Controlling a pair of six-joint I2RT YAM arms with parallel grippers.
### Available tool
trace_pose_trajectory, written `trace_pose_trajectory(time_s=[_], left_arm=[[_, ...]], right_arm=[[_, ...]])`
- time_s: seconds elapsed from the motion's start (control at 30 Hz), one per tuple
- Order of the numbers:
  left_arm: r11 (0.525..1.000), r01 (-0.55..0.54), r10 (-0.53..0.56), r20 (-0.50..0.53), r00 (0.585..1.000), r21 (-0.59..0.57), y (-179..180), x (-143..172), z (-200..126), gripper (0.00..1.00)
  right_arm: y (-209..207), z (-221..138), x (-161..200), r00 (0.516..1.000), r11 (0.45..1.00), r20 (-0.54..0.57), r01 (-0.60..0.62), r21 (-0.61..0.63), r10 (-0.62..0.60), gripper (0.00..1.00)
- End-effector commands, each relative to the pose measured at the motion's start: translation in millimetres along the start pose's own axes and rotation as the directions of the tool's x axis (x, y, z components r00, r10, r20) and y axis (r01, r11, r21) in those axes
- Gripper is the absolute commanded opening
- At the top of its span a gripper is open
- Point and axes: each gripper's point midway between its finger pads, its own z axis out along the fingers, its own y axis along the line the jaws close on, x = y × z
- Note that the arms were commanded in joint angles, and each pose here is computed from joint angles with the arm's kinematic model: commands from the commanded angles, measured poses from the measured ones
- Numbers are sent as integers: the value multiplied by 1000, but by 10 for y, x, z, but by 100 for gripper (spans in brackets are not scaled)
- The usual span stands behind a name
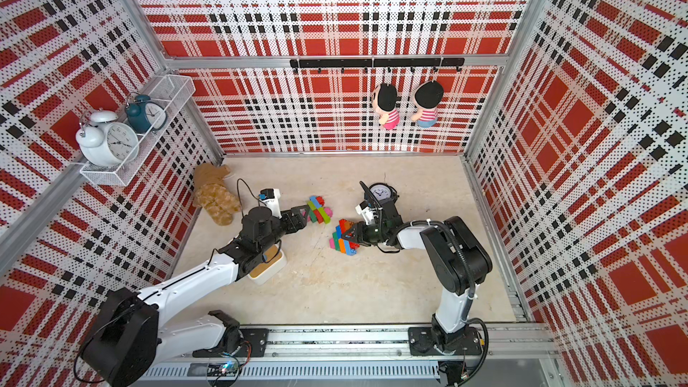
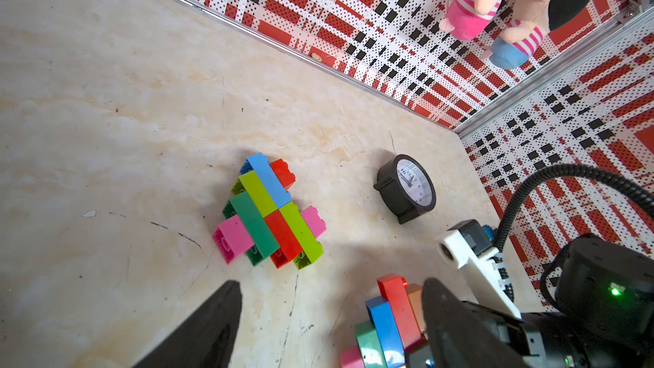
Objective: Assemble a heart with building blocks
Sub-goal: Adjust the building block at the center of the board.
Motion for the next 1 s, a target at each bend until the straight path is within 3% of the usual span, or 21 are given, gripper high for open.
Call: trace_pose_trajectory(time_s=[0.0,0.37,0.6,0.83,0.97], left_arm=[[1000,-7,7,13,1000,-9,40,-24,-26,83],[1000,0,1,50,999,-24,83,-107,-54,87],[998,7,-1,99,995,-58,204,-259,-76,96],[984,-11,62,285,957,-179,491,-712,-338,98],[957,27,101,419,902,-289,781,-987,-582,98]], right_arm=[[1,-8,-71,1000,999,26,4,-35,-3,34],[-262,-89,14,999,999,39,-26,30,24,48],[-398,-194,73,997,995,61,-43,87,38,64],[-666,-574,152,993,952,119,-57,300,22,77],[-835,-994,133,986,875,168,-69,479,-14,89]])
